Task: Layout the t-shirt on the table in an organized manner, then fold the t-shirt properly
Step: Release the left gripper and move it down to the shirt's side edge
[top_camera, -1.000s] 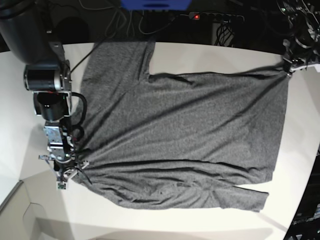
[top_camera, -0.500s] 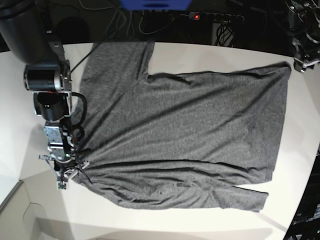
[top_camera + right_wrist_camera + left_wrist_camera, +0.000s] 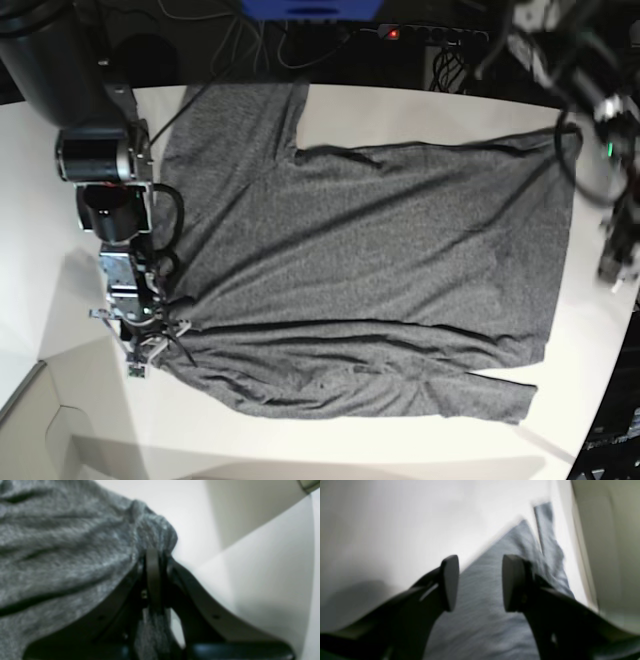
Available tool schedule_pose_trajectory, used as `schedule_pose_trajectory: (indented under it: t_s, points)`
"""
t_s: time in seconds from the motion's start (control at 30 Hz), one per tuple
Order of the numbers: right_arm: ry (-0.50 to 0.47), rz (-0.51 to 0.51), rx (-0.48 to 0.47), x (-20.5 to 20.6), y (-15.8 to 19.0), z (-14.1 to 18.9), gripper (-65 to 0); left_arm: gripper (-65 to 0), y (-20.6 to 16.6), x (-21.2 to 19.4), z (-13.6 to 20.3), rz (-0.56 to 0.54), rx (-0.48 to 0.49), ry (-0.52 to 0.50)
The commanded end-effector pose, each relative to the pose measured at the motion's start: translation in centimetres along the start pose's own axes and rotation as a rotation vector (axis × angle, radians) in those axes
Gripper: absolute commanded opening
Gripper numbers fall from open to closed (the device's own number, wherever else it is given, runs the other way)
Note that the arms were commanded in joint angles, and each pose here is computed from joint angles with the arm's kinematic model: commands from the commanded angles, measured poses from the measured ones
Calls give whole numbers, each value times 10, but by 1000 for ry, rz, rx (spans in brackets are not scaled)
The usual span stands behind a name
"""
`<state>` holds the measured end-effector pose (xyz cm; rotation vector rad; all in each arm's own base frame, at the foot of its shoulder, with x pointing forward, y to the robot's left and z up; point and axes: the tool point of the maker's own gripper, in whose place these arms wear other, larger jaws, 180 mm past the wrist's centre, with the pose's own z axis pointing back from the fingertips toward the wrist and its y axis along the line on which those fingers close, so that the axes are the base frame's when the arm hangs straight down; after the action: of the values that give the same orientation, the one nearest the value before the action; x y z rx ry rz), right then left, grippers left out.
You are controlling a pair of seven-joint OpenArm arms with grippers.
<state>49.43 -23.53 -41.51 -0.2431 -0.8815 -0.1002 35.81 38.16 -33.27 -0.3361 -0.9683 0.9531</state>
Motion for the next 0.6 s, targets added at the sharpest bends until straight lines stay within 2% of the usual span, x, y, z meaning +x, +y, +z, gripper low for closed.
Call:
schedule_pose_trajectory:
  t_s: [0.0, 0.13, 0.2, 0.3, 0.4, 0.57]
  points:
    - [-68, -15, -19, 33, -6, 1, -642, -370, -18, 20, -9, -37, -10, -42]
    - [-58, -16, -16, 32, -4, 1, -642, -370, -64, 22, -57, -232, 19, -72]
    - [-57, -16, -16, 31, -4, 1, -642, -370, -73, 20, -76, -319, 41, -87]
    - [-57, -14, -15, 31, -4, 1, -642, -370, -77, 14, -99, -387, 69, -100]
    - [-47, -11, -15, 25, -4, 1, -642, -370, -60, 0, -114, -422, 123, -73]
    - [-44, -9, -18, 23, -5, 1, -642, -370, -56, -15, -124, -559, 131, -115]
